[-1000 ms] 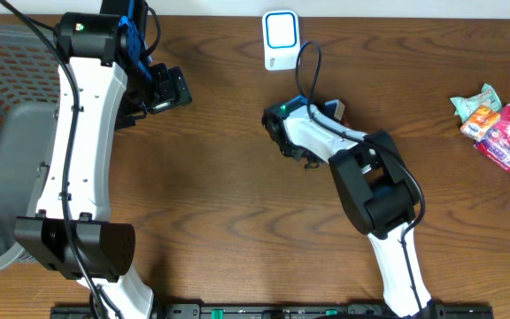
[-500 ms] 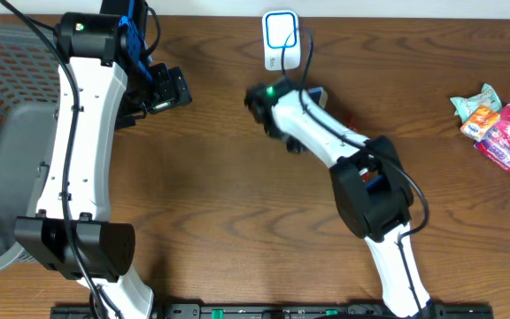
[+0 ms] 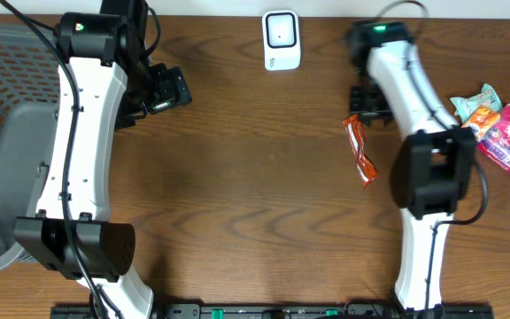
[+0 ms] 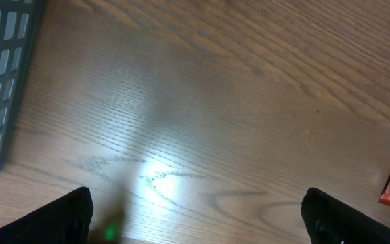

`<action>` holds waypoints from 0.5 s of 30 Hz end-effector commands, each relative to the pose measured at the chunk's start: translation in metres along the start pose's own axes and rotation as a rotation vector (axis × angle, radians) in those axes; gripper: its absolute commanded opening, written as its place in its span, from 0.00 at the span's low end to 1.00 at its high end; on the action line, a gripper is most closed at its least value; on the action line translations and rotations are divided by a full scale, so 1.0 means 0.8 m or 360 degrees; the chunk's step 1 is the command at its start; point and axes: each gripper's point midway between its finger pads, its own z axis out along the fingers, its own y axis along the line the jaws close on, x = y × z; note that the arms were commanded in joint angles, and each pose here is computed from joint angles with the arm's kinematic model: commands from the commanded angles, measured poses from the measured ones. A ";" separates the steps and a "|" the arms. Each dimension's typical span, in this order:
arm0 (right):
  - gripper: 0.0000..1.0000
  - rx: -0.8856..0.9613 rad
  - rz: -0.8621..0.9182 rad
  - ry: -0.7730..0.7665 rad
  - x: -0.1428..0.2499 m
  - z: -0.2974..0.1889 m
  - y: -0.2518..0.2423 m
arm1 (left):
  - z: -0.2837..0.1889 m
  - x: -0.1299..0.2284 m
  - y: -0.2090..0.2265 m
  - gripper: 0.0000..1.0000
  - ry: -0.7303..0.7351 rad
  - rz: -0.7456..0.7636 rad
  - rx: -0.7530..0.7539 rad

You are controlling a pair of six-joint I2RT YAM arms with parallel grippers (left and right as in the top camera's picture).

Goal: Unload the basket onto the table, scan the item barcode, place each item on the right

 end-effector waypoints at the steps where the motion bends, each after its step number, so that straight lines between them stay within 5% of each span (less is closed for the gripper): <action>1: 0.18 -0.0617 -0.0266 0.0203 0.023 0.008 0.039 | 0.003 -0.001 0.003 0.98 0.0012 -0.0009 -0.0017; 6: 0.01 -0.0653 -0.0182 0.0284 0.029 0.036 0.022 | 0.003 -0.001 0.003 0.98 0.0012 -0.0009 -0.0017; 15: 0.01 -0.0573 -0.0152 0.0331 0.040 0.081 0.023 | 0.003 -0.001 0.003 0.98 0.0012 -0.0009 -0.0017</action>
